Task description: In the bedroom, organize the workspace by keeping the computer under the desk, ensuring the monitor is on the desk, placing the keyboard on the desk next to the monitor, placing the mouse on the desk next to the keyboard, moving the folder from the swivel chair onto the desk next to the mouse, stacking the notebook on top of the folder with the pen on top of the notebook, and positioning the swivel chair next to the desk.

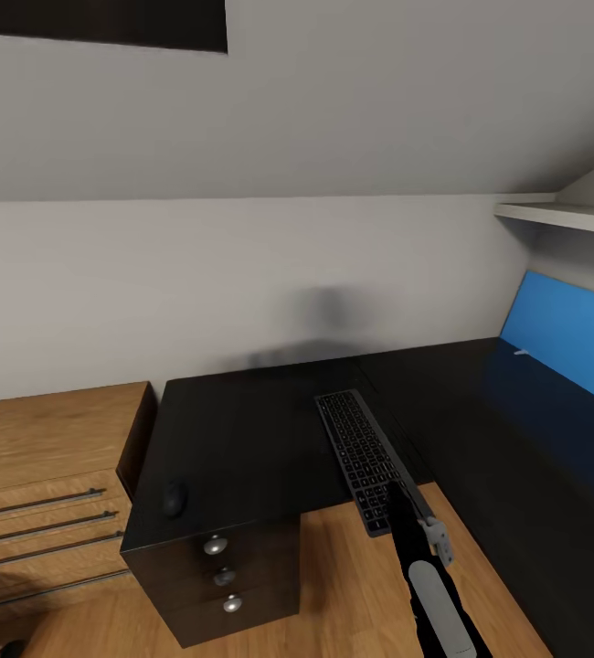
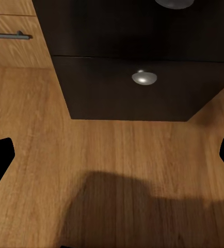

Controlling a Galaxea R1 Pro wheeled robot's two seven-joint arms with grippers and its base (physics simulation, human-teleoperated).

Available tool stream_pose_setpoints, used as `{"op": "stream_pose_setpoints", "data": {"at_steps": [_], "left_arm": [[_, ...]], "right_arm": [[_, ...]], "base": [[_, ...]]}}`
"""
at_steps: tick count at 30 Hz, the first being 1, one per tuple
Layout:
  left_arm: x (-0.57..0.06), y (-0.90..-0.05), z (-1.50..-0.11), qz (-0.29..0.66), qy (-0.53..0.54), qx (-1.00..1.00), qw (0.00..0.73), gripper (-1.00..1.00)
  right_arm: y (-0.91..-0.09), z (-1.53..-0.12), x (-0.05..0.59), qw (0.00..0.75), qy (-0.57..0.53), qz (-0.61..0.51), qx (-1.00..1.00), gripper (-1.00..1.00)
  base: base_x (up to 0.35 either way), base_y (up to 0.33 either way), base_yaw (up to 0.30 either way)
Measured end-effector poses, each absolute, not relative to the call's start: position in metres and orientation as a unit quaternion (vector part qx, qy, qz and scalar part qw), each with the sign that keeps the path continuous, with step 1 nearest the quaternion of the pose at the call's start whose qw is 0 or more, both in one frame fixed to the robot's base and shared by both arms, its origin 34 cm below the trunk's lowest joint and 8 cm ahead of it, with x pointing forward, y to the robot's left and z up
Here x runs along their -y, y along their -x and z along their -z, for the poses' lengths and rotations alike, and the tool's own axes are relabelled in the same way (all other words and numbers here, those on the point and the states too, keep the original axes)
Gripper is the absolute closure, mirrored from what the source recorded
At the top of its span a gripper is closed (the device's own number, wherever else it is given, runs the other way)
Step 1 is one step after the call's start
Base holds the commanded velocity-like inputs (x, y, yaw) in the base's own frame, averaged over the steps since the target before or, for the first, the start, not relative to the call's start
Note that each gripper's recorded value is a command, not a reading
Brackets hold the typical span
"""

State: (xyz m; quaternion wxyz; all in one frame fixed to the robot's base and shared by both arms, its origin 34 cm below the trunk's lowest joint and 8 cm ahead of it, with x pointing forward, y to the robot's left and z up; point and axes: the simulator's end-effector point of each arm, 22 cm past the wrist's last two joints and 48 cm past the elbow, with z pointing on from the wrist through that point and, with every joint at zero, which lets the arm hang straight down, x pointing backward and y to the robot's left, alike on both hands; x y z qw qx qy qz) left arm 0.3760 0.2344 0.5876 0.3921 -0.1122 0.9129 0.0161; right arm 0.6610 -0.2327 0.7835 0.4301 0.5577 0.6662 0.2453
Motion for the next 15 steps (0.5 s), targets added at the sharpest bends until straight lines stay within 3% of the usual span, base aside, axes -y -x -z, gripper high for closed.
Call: {"op": "stream_pose_setpoints", "data": {"at_steps": [15], "left_arm": [[-0.2345,-0.376,-0.5875,-0.016,0.111,-0.913,0.392,-1.0]], "right_arm": [[-0.6609,-0.783,0.2315,0.43,-0.557,-0.245,-0.667,-1.0]], "base": [[-0.019,0.0,0.0]]}}
